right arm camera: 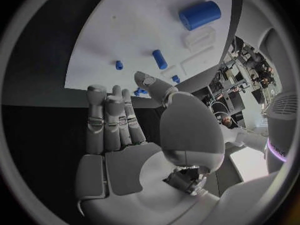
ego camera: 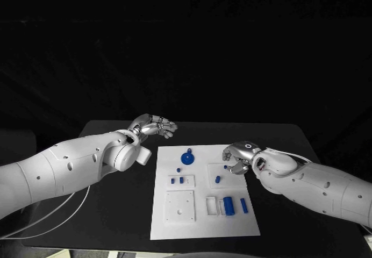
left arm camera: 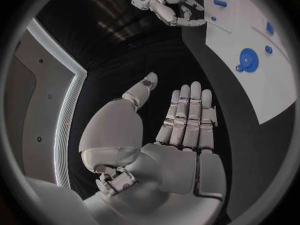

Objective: Assemble the parts on the task board

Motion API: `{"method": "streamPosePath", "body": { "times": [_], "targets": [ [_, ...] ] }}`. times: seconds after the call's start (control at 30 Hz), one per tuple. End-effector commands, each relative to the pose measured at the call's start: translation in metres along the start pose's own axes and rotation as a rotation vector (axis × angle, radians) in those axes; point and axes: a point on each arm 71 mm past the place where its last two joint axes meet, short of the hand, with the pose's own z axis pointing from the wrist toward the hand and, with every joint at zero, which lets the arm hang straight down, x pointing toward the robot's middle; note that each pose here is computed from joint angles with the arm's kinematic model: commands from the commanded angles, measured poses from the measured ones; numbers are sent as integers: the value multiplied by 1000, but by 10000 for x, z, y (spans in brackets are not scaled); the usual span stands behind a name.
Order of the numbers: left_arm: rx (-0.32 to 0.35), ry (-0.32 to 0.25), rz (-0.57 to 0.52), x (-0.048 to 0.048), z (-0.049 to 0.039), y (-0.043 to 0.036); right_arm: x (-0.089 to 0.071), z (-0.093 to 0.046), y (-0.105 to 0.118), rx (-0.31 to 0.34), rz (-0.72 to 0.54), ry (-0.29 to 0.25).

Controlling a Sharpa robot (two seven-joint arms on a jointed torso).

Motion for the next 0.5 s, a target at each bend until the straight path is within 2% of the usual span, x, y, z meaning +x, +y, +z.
{"method": "streamPosePath", "body": {
  "times": [0.03,0.5],
  "targets": [
    [14,0,-29,22,6,-15,28,13,-16,13,-33,7],
    [12,6,-44,30,-9,-15,178,70,-17,31,-42,26]
  ]
}}
